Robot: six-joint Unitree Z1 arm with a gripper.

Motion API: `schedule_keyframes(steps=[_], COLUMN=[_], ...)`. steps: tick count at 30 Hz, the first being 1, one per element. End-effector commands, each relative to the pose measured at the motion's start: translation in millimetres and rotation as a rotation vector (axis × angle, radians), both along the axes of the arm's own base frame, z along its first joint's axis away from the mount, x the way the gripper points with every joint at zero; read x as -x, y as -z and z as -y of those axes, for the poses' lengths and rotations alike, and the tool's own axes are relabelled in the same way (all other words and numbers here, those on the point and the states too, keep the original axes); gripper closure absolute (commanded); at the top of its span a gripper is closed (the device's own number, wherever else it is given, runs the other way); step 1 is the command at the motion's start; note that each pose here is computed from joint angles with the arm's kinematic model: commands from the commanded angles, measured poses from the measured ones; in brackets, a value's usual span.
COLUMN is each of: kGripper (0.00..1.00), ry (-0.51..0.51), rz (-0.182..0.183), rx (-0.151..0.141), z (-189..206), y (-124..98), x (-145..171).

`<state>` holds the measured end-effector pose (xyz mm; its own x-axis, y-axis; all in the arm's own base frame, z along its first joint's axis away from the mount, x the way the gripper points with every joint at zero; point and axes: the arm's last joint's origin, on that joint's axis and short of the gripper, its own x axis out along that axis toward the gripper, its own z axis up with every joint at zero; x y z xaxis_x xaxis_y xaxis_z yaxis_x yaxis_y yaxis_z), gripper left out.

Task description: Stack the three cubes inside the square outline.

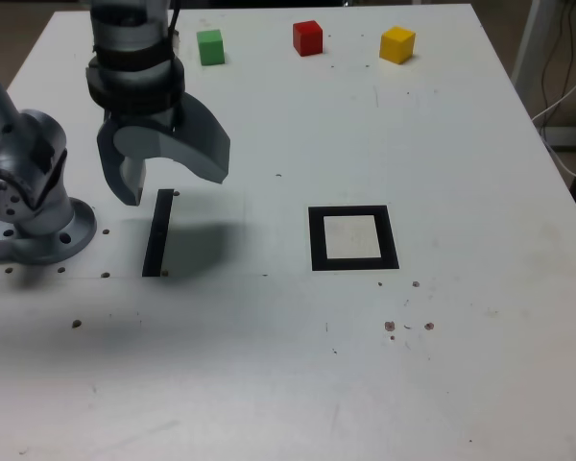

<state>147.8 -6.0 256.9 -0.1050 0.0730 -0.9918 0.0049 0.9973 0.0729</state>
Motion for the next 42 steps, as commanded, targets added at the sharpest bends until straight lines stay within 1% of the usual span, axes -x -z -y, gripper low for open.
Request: schedule_keyframes(steps=[1, 5, 9, 13, 17, 21, 24, 29, 32, 34, 36, 40, 42], kGripper=[0.0, 0.0, 0.0, 0.0, 0.01, 0.01, 0.01, 0.01, 0.01, 0.01, 0.01, 0.01, 0.01], ry=[0.007, 0.02, 0.035, 0.057, 0.084, 0.112, 0.122, 0.108, 0.095, 0.085, 0.075, 0.056, 0.045], rz=[-0.006, -0.008, 0.008, 0.016, 0.016, 0.022, 0.021, -0.003, -0.028, -0.037, -0.034, -0.014, -0.012], rx=[0.001, 0.007, 0.02, 0.022, 0.027, 0.033, 0.022, -0.017, -0.025, -0.027, -0.035, -0.059, -0.064], z=[-0.1, 0.1, -0.6, -1.8, -7.1, -22.3, -37.6, -67.6, -85.9, -99.1, -112.3, -138.3, -151.6], y=[1.2, 3.1, 6.8, 8.1, 5.8, -2.5, -12.1, -27.2, -33.5, -37.6, -42.3, -53.1, -57.3], x=[0.0, 0.6, -1.7, -6.6, -14.2, -27.5, -41.5, -71.6, -89.0, -100.0, -109.7, -126.1, -133.4])
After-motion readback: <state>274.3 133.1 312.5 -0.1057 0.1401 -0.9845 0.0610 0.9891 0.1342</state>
